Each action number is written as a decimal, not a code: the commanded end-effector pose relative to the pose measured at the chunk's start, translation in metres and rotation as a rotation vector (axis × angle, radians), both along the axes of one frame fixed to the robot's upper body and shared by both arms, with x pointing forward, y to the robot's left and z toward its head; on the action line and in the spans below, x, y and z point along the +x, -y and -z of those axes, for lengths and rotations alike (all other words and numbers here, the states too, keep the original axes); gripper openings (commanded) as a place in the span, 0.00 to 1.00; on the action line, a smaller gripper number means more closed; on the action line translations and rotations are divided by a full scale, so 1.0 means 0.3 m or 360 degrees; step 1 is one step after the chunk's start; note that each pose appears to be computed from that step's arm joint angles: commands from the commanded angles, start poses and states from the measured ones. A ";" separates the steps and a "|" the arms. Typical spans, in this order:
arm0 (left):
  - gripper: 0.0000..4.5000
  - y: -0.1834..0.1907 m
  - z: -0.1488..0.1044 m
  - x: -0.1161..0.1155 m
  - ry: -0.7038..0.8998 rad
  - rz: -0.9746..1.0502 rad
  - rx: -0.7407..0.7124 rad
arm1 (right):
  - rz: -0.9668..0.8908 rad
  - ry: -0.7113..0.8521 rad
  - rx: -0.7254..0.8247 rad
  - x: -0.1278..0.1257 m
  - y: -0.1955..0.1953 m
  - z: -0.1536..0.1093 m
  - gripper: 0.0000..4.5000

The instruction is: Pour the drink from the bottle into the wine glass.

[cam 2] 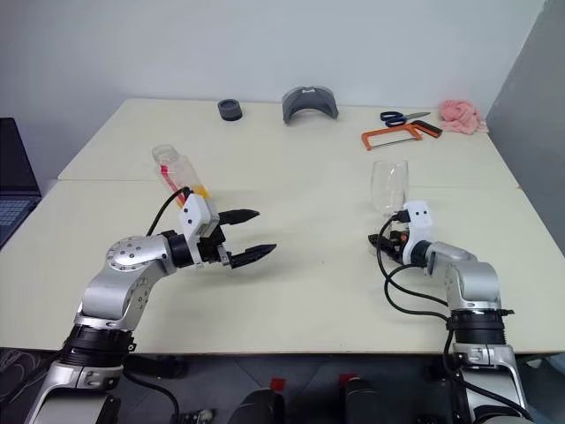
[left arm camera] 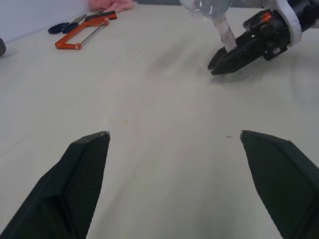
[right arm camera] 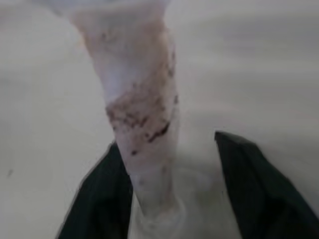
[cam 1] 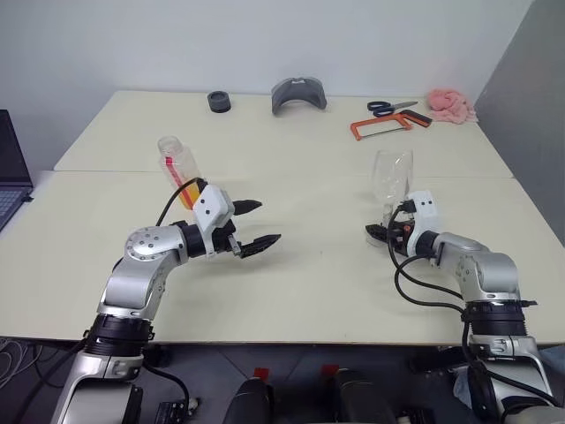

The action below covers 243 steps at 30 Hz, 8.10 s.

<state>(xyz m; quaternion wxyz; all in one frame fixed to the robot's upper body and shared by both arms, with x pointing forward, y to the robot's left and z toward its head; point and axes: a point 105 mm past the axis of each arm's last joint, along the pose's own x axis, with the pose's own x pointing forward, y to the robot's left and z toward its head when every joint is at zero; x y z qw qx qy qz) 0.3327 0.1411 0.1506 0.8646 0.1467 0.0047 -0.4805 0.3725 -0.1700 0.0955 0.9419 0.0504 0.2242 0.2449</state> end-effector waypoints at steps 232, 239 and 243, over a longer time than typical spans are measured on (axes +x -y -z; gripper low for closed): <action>1.00 -0.475 0.072 0.025 0.0189 -0.1443 -0.0375 | -0.0816 0.0802 -0.0016 -0.313 -0.394 -0.165 0.99; 1.00 -0.492 0.024 0.080 0.0225 -0.1400 -0.0355 | -0.0807 0.0780 -0.0016 -0.316 -0.411 -0.191 0.99; 1.00 -0.498 -0.002 0.112 0.0236 -0.1372 -0.0349 | -0.0814 0.0774 -0.0005 -0.324 -0.419 -0.204 0.99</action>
